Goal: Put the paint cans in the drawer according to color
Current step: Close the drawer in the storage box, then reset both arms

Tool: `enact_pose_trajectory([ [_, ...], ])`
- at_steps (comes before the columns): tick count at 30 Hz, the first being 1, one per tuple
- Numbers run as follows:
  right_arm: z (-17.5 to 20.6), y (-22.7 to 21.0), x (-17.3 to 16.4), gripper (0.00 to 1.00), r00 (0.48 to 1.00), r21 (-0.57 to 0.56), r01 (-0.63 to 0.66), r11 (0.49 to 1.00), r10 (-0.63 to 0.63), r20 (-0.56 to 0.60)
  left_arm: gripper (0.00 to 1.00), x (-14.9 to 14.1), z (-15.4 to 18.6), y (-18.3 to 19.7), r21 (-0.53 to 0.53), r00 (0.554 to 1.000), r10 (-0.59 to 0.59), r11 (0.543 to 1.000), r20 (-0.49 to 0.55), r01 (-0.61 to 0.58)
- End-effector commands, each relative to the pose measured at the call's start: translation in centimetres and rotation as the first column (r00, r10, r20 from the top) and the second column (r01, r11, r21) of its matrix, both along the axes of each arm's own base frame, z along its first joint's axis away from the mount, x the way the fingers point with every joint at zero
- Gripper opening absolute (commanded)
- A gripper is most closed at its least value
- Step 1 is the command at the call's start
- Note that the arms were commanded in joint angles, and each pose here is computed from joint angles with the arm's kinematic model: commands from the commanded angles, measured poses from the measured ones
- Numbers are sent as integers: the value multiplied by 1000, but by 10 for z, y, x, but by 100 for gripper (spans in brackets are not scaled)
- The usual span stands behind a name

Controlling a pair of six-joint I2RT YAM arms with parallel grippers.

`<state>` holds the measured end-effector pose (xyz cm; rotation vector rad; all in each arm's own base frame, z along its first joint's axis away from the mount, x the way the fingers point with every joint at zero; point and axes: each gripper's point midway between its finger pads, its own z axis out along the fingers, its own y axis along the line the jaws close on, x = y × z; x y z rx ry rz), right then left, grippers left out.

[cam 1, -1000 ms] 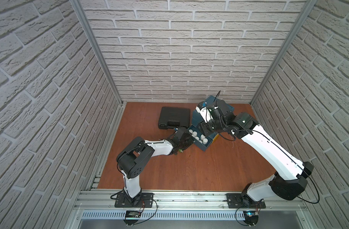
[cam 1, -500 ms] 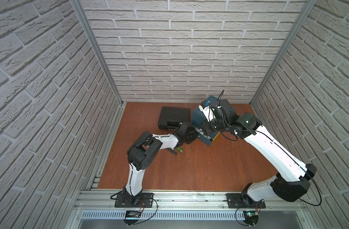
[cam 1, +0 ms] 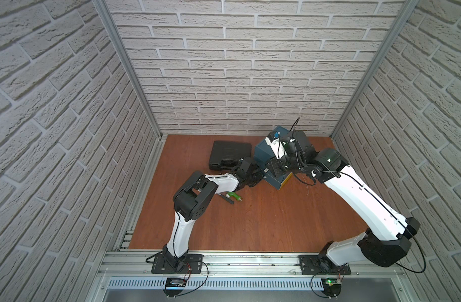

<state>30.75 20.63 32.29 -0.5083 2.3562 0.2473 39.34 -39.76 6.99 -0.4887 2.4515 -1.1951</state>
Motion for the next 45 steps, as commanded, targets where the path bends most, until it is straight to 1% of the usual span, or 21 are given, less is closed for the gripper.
enact_pose_trajectory([
  [1,11,-5,1,41,999,30,20,999,-21,33,0,16,13,-8,-44,999,1,999,52,1],
  [7,10,-6,2,46,999,29,26,999,-27,30,0,14,12,-4,-33,999,5,999,45,-4],
  [11,12,-11,2,57,998,29,49,998,-50,39,40,7,19,7,0,999,13,1000,47,-13],
  [15,20,-25,4,64,991,31,112,993,-114,76,62,-5,36,26,57,997,12,998,71,-16],
  [18,33,-50,4,70,969,33,207,978,-210,129,94,-18,57,48,102,995,10,995,99,-20],
  [19,38,-59,3,72,959,37,240,970,-243,144,98,-23,63,57,113,994,12,993,106,-24],
  [20,41,-71,2,81,945,39,283,958,-286,156,98,-28,70,68,125,993,19,992,114,-33],
  [21,44,-84,0,95,930,42,326,945,-328,165,98,-34,76,81,139,992,28,989,121,-45],
  [22,45,-95,-2,100,914,49,365,930,-368,169,98,-40,79,94,160,992,35,986,118,-54],
  [25,45,-138,-14,100,849,72,497,865,-501,168,98,-60,93,146,246,992,66,965,107,-91],
  [29,37,-168,-35,100,803,50,570,820,-569,176,98,-77,122,210,361,983,77,923,165,-133],
  [31,36,-170,-43,100,813,62,548,834,-548,198,98,-84,134,246,455,982,75,878,176,-149],
  [32,36,-178,-48,100,789,64,577,814,-576,214,98,-86,139,261,507,981,71,848,183,-156],
  [33,36,-193,-54,100,741,65,632,772,-627,241,98,-89,146,282,584,978,78,792,192,-178],
  [35,30,-216,-62,100,657,51,712,700,-691,302,98,-93,159,321,730,967,124,636,222,-249],
  [36,23,-225,-64,100,628,44,738,674,-708,322,98,-94,167,349,801,949,177,510,261,-315],
  [37,17,-229,-62,100,615,46,743,668,-708,348,98,-95,172,369,847,936,206,404,285,-347],
  [38,9,-229,-59,100,613,50,739,672,-700,366,98,-94,174,380,870,935,197,351,294,-347],
  [41,-19,-232,-48,100,595,77,733,676,-691,411,98,-85,165,402,904,946,138,279,295,-322],
  [43,-52,-239,-42,100,574,57,753,656,-696,432,98,-79,153,421,924,944,97,193,317,-330],
  [45,-82,-245,-37,100,556,49,768,639,-703,443,98,-72,141,431,933,943,24,138,332,-332],
])
